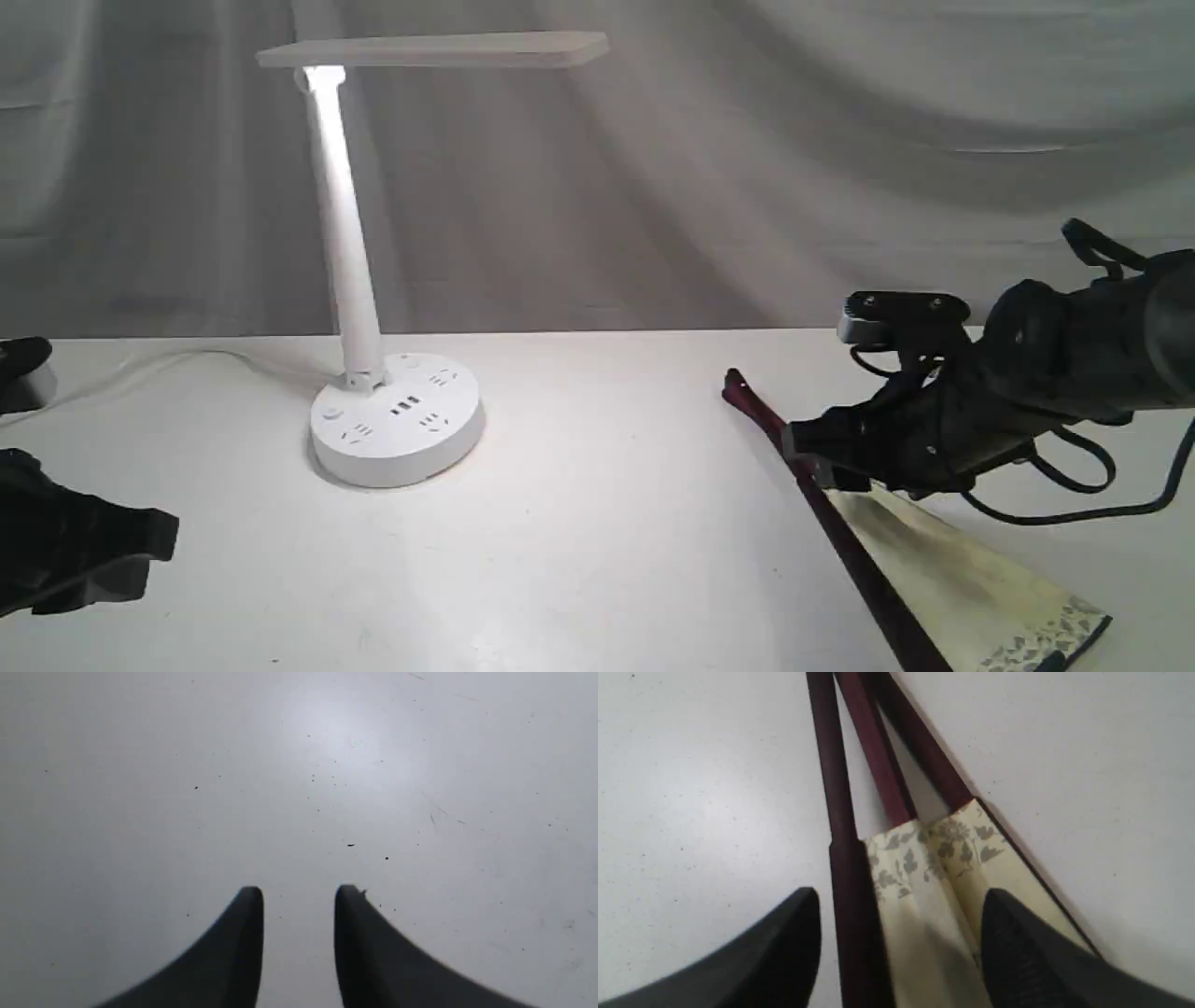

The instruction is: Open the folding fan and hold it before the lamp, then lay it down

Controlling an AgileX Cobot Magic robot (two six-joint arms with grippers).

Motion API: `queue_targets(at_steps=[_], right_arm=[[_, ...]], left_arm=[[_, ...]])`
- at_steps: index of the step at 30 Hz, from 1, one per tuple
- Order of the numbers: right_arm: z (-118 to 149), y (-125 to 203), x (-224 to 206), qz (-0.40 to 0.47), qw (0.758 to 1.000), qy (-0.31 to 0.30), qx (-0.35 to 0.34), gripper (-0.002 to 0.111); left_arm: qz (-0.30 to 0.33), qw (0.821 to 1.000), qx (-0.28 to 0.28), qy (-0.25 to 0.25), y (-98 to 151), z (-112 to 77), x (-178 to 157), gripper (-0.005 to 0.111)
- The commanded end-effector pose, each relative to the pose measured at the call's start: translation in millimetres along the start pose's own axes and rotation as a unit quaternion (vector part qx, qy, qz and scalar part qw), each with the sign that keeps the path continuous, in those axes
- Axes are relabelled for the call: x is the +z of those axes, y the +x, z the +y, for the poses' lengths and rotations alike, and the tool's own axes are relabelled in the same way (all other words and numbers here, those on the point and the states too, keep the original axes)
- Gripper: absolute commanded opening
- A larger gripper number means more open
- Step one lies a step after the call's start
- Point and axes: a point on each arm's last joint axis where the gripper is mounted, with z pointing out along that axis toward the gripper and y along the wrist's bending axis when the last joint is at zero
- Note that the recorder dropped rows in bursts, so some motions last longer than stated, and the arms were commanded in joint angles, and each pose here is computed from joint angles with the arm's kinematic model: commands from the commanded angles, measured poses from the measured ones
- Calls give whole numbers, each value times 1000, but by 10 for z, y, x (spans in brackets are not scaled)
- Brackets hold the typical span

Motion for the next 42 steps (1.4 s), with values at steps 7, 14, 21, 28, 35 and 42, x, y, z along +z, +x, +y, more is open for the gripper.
queue_targets(at_steps=[7, 14, 21, 28, 35, 42], right_arm=[[-64, 40, 111, -3, 998, 24, -65, 50], [-83, 100, 203, 11, 997, 26, -69, 50], [-105, 139, 200, 36, 988, 34, -144, 46], [-76, 257, 189, 101, 954, 13, -283, 46], [2, 454, 139, 195, 861, -60, -466, 46], [52, 532, 100, 227, 818, -99, -519, 44]], left_arm=[[-8, 1000, -8, 1, -30, -7, -5, 27], [-8, 1000, -8, 1, -30, -7, -5, 27], [-8, 1000, -8, 1, -30, -7, -5, 27], [-8, 1000, -8, 1, -30, -7, -5, 27], [-8, 1000, -8, 1, -30, -7, -5, 27], [-8, 1000, -8, 1, -30, -7, -5, 27]])
